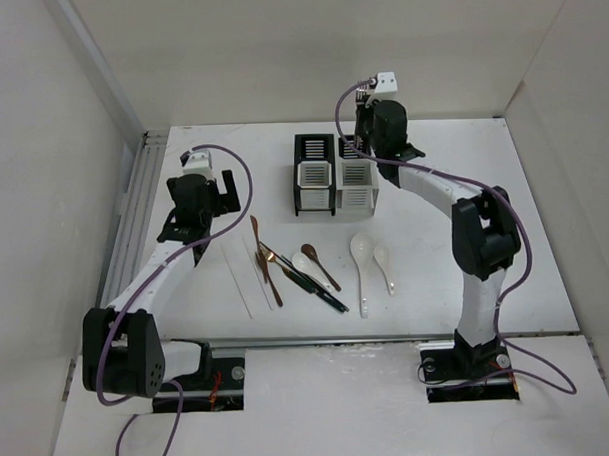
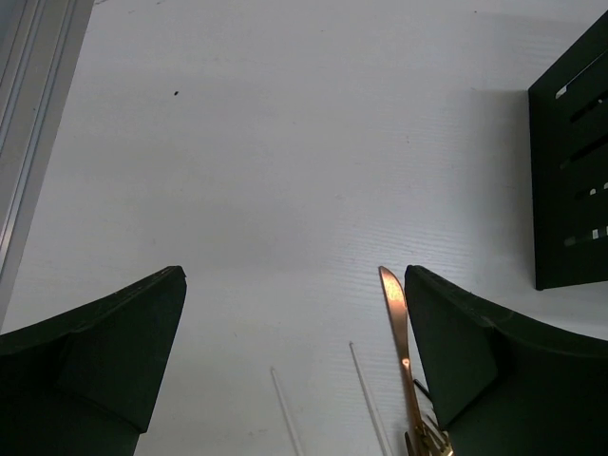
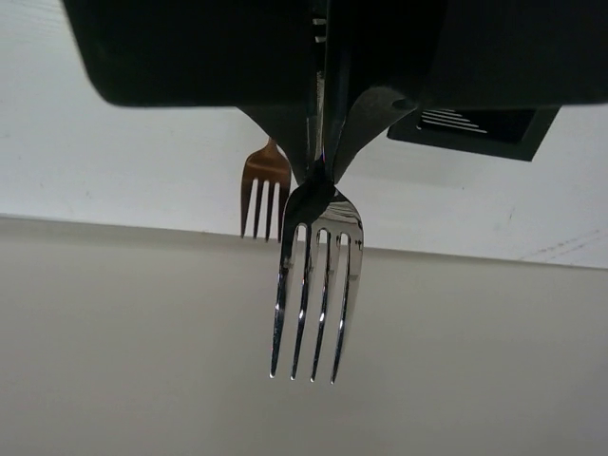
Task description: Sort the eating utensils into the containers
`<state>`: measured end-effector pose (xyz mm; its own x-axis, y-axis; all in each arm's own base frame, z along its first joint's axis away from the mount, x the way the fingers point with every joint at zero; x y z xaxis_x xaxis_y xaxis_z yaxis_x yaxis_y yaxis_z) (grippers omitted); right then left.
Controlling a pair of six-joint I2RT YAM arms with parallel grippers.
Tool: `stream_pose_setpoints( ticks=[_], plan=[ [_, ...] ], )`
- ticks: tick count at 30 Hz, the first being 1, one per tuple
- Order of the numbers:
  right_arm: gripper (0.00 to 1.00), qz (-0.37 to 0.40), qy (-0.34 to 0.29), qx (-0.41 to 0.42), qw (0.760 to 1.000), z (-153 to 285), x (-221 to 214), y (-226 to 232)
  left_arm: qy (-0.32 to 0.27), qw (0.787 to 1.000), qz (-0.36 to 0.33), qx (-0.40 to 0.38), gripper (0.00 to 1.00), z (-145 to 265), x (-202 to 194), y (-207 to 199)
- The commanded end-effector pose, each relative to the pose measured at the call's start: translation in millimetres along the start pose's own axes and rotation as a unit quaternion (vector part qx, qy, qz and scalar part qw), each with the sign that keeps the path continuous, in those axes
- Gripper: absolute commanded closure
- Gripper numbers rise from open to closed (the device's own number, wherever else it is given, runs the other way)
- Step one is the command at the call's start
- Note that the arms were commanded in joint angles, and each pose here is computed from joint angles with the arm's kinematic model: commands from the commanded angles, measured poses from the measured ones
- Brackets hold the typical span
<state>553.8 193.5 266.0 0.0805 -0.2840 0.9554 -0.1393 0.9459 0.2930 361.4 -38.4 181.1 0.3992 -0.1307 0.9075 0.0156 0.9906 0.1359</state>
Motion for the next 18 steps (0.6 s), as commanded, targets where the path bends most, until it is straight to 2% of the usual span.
stream_pose_setpoints(
  ticks=[1,6,16,17,18],
  plan=[
    [1.0,-0.019,-0.076,0.035,0.996,0.3,44.8,27.5,-0.023,1.0,0.011,0.017,0.01,-1.4,22.4,6.0],
    [1.0,-0.011,-0.043,0.013,0.999,-7.7,-0.4,11.8,-0.018,1.0,0.011,0.021,0.01,-3.4,19.7,6.8],
    [1.0,-0.007,-0.013,0.003,1.0,-9.5,-37.1,5.6,-0.026,0.999,0.012,0.021,0.01,-3.8,25.5,7.1],
    [0.93,-0.004,0.002,0.006,1.0,-6.6,-49.5,3.0,-0.022,0.999,0.011,0.021,0.01,-4.0,21.3,6.8],
    [0.77,-0.004,0.003,0.011,1.0,-1.7,-48.5,7.8,-0.022,0.999,0.011,0.021,0.01,-4.0,21.3,6.8]
  ],
)
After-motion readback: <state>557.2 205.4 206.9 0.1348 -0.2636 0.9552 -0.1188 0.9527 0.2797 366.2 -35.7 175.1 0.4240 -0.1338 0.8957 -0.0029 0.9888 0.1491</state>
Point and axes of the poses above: each gripper's point midway between its finger pads, its own z axis back along the fingers, its own y axis along the line the jaws close on, x = y × z, the point moved 3 cm from there along z, back along the fingers, and after that the axes turned 12 degrees about -z, right-handed, at the moved point
